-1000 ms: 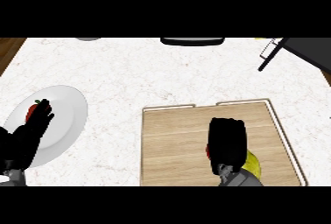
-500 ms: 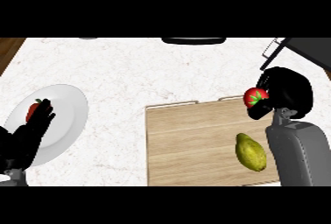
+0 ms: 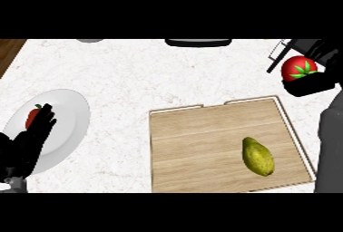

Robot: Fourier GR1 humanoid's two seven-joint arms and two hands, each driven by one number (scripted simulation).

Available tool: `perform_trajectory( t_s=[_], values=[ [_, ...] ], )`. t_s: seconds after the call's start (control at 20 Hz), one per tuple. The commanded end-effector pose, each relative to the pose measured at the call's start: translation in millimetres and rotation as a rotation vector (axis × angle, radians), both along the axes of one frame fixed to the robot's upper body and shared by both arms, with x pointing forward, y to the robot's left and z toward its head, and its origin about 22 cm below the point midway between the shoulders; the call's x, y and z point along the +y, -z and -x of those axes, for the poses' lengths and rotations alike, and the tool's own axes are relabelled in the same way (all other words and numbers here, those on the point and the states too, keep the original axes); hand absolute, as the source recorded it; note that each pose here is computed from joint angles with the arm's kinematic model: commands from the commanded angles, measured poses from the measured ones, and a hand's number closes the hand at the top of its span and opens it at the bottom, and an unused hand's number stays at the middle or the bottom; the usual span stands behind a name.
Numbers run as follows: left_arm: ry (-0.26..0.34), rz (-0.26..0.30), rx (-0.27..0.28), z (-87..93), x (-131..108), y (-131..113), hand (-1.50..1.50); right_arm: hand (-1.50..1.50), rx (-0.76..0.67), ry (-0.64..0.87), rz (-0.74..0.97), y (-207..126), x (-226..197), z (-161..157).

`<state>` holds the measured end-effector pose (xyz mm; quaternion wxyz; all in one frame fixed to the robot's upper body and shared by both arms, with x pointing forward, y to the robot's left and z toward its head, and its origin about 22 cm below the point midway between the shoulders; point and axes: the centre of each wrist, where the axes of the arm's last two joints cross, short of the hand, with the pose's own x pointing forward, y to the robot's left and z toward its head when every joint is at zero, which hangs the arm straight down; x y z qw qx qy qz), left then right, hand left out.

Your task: Pick the tomato from the tray and place it in the tiered shelf

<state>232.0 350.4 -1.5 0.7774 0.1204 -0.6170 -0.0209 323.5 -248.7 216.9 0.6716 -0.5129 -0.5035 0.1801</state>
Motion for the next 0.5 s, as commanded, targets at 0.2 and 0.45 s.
perform_trajectory(
  t_s=[0.2, 0.45],
  values=[
    [-0.004, 0.003, 0.005, -1.1, 5, -7, 0.00, 1.50, -0.220, 0.054, -0.090, -79, -8, 44],
    [-0.004, -0.011, 0.002, -7.8, 7, 1, 0.00, 1.50, -0.264, 0.064, -0.083, -103, -23, 58]
  ],
)
